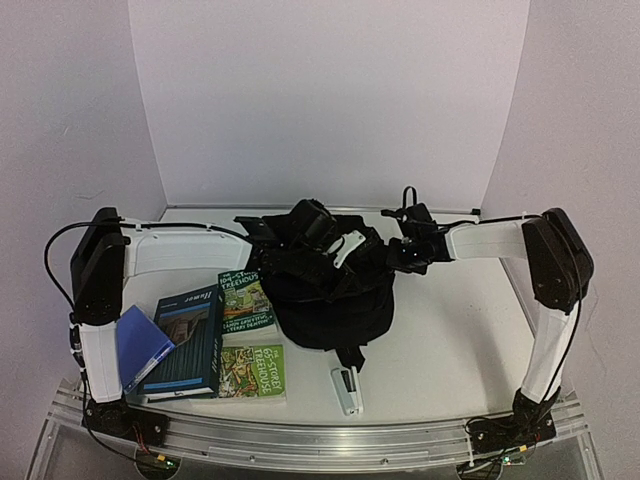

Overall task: Pack the student bag
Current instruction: Unzip the student bag at the center of the board.

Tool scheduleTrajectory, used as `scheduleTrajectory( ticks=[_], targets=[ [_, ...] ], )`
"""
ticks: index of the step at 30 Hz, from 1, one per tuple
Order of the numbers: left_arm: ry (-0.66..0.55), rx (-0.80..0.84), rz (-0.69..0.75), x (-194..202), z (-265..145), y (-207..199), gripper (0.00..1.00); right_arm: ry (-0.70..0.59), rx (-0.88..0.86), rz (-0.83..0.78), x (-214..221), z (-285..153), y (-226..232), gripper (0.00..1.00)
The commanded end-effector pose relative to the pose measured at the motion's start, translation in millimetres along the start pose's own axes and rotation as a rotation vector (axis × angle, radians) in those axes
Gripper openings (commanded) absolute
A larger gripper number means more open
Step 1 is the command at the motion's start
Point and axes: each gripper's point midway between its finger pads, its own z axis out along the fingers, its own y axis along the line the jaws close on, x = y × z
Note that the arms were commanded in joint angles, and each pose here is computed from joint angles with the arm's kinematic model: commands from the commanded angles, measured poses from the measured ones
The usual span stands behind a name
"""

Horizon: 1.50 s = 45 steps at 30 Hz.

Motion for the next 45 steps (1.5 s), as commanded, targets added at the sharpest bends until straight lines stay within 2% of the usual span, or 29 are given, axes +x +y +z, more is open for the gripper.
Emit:
scheduleTrajectory(
  ticks=[1, 3, 5, 7, 8, 9, 12, 16, 20, 28, 35, 39, 45],
  targets=[
    [-0.025, 0.027, -0.021, -27.0, -15.7, -8.7, 0.0, -0.109, -0.023, -0.007, -46.2, -5.5, 3.6, 0.01],
    [-0.037, 0.01, -0.053, -32.7, -17.1, 4.0, 0.0, -0.099, -0.087, -0.04, -50.0, -16.7, 16.5, 0.15],
    [-0.063, -0.022, -0.083, -39.1, -21.5, 21.3, 0.0, -0.099, -0.129, -0.063, -54.5, -34.3, 24.4, 0.37],
    [-0.101, -0.028, -0.125, -48.1, -30.9, 40.7, 0.0, -0.099, -0.171, -0.072, -57.2, -56.2, 29.1, 0.66],
    [-0.12, -0.024, -0.14, -52.4, -35.8, 49.2, 0.0, -0.097, -0.179, -0.071, -55.9, -65.5, 27.9, 0.74],
    [-0.139, -0.02, -0.154, -56.6, -41.0, 57.6, 0.0, -0.096, -0.189, -0.07, -54.7, -75.3, 26.8, 0.8],
    [-0.185, -0.036, -0.165, -67.0, -55.6, 79.1, 0.0, -0.084, -0.221, -0.044, -47.7, -102.6, 23.4, 0.9],
    [-0.224, -0.137, -0.192, -72.1, -71.4, 118.4, 0.0, -0.023, -0.325, 0.018, -22.3, -132.4, 26.8, 0.98],
    [-0.257, -0.204, -0.302, -71.9, -86.2, 159.2, 0.0, 0.033, -0.395, 0.043, 12.0, -154.3, 39.8, 0.98],
    [-0.311, -0.121, -0.324, -84.3, -87.6, 169.4, 0.0, 0.138, -0.41, 0.09, 78.9, -155.0, 57.2, 0.96],
    [-0.311, -0.093, -0.321, -92.2, -84.8, 172.7, 0.0, 0.178, -0.466, 0.087, 107.5, -149.1, 80.7, 0.8],
    [-0.312, -0.082, -0.322, -92.9, -84.9, 170.9, 0.0, 0.194, -0.432, 0.054, 115.4, -131.6, 82.2, 0.74],
    [-0.304, -0.087, -0.312, -91.1, -87.4, 169.3, 0.0, 0.202, -0.411, 0.036, 122.1, -105.8, 88.9, 0.54]
  ],
)
